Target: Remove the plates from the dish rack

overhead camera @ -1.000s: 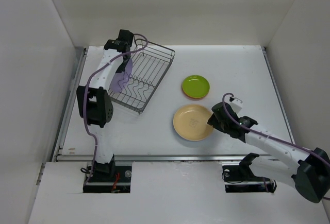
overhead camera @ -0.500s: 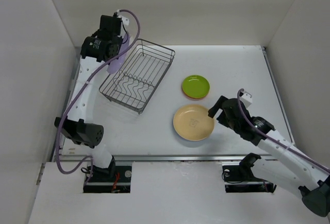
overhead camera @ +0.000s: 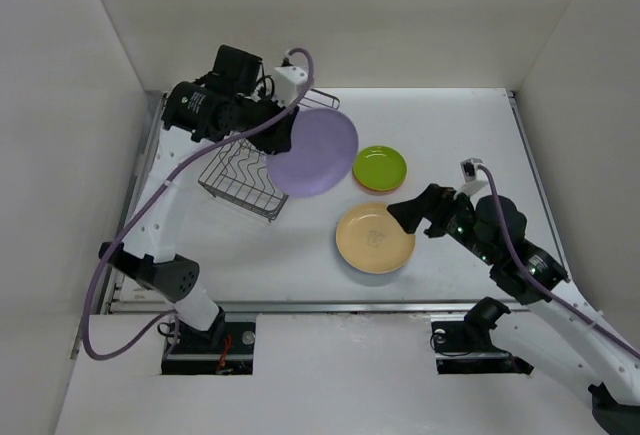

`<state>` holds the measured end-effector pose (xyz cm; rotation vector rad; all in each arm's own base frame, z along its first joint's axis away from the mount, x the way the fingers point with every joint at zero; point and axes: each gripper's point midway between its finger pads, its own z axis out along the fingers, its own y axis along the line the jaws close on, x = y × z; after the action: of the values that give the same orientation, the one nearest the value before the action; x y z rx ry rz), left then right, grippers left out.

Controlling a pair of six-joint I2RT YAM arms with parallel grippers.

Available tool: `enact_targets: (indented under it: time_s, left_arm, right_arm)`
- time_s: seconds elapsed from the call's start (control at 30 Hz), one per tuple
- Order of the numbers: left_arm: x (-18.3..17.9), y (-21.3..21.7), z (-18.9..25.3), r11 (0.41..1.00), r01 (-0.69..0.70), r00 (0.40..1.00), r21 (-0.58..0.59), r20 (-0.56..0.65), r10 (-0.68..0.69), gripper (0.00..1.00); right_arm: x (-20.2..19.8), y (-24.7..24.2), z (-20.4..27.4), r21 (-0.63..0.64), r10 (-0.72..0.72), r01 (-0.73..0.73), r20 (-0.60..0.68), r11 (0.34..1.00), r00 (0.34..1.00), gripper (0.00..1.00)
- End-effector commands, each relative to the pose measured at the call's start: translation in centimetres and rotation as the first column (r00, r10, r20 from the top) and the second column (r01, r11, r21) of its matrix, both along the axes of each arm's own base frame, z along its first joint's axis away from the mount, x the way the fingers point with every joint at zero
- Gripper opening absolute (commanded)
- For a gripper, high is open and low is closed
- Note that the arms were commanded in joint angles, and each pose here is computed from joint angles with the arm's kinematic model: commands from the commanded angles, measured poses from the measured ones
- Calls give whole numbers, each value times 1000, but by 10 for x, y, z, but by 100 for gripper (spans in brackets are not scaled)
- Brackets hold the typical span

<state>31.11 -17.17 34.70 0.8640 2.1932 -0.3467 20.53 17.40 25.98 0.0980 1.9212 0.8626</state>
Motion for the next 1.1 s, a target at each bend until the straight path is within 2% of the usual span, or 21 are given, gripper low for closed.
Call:
enact_targets:
  time_s: [0.0,0.07,0.3,0.37,0.47,0.5,0.53,0.63,0.67,0.73,0.77,0.87,0.9,0.93,1.07]
  left_arm:
    - [-52,-42,-12,951,272,935,-150,-191,-298,0]
    - [-65,-56,-13,912,350,892,-215,-223,-394,0]
    - [-94,-74,-28,833,457,768,-311,-335,-546,0]
    - [-107,-78,-30,802,494,722,-335,-356,-593,0]
    - [-110,-87,-38,785,509,689,-354,-379,-618,0]
    - [-111,-86,-41,787,505,684,-354,-393,-615,0]
    - [-114,-88,-47,788,503,668,-355,-420,-615,0]
    - [-117,-90,-55,788,503,641,-354,-459,-615,0]
    - [-117,-92,-59,789,507,635,-346,-470,-614,0]
    - [-112,-92,-59,803,498,655,-326,-466,-595,0]
    - [-104,-89,-67,839,468,681,-277,-492,-542,10]
    - [-72,-88,-90,916,367,776,-162,-490,-398,47]
    - [-60,-81,-95,950,298,821,-90,-484,-303,76]
    - [-48,-81,-96,961,269,851,-67,-450,-270,99]
    - [-18,-68,-92,993,108,927,40,-364,-87,99]
  right_arm:
    - [1,30,42,38,146,-154,157,987,977,100]
    - [9,35,40,26,150,-155,157,988,976,100]
    - [17,49,29,31,175,-182,157,983,972,97]
    - [19,49,24,41,162,-170,153,985,975,94]
    - [19,52,24,70,164,-177,161,982,973,86]
    - [21,54,24,79,162,-176,156,981,974,82]
    - [21,54,24,79,162,-176,156,981,974,71]
    - [22,55,21,82,161,-174,142,981,977,46]
    - [23,54,13,82,150,-160,116,984,982,24]
    - [23,47,9,87,113,-121,96,989,989,4]
    - [23,44,9,107,88,-96,76,990,993,0]
    - [23,25,-4,116,-14,14,1,993,1000,0]
    - [22,20,-9,107,-39,41,-20,993,999,0]
    - [25,13,-16,90,-85,89,-47,992,995,0]
    - [16,-14,-53,18,-223,232,-202,973,954,0]
